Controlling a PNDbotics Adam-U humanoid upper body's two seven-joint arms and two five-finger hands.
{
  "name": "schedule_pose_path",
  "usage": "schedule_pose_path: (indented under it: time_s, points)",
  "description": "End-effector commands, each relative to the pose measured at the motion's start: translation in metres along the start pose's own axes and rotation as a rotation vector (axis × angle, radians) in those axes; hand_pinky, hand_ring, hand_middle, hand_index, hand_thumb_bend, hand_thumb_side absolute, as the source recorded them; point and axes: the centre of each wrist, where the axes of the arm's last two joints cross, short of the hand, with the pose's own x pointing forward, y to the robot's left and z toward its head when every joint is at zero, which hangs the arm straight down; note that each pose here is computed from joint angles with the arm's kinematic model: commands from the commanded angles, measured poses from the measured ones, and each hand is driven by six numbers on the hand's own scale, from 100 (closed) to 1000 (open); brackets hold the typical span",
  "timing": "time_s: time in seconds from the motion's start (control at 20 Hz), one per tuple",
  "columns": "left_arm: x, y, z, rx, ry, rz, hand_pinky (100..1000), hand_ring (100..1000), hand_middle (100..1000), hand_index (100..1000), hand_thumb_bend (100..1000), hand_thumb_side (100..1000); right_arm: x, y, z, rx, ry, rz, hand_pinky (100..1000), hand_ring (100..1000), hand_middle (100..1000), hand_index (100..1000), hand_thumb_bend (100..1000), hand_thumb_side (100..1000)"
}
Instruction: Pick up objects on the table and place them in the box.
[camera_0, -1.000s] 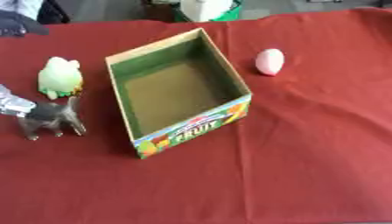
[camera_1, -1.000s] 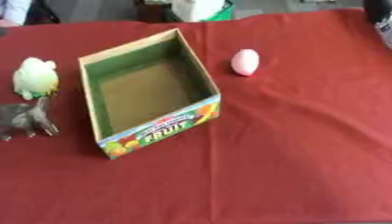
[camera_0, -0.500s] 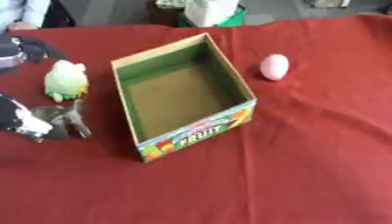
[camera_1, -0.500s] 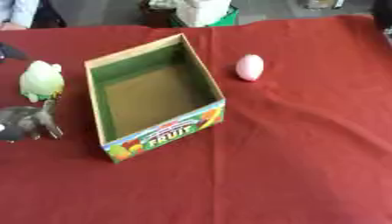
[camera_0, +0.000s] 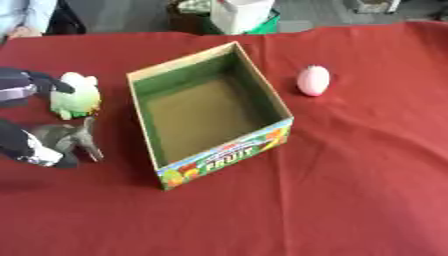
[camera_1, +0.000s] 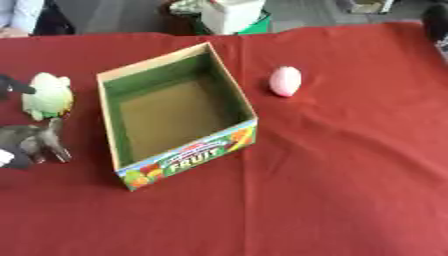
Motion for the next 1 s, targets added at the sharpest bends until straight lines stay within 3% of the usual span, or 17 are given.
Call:
schedule_pose_path:
  time_s: [0.05, 1.0]
  points:
    - [-0.015, 0.003, -0.002, -0.031, 0.063, 0.032, 897, 884, 936, 1000, 694, 524, 0.004, -0.007, -0.005, -0.007, -0.027, 0.012, 691, 852, 843, 894, 291, 1000]
    - [-0.052, -0.006, -0.04, -0.119, 0.138, 0.132, 922, 908, 961, 1000, 664, 468, 0.005, -0.005, -0.006, -0.009, -0.026, 0.0, 686, 847, 839, 893, 288, 1000]
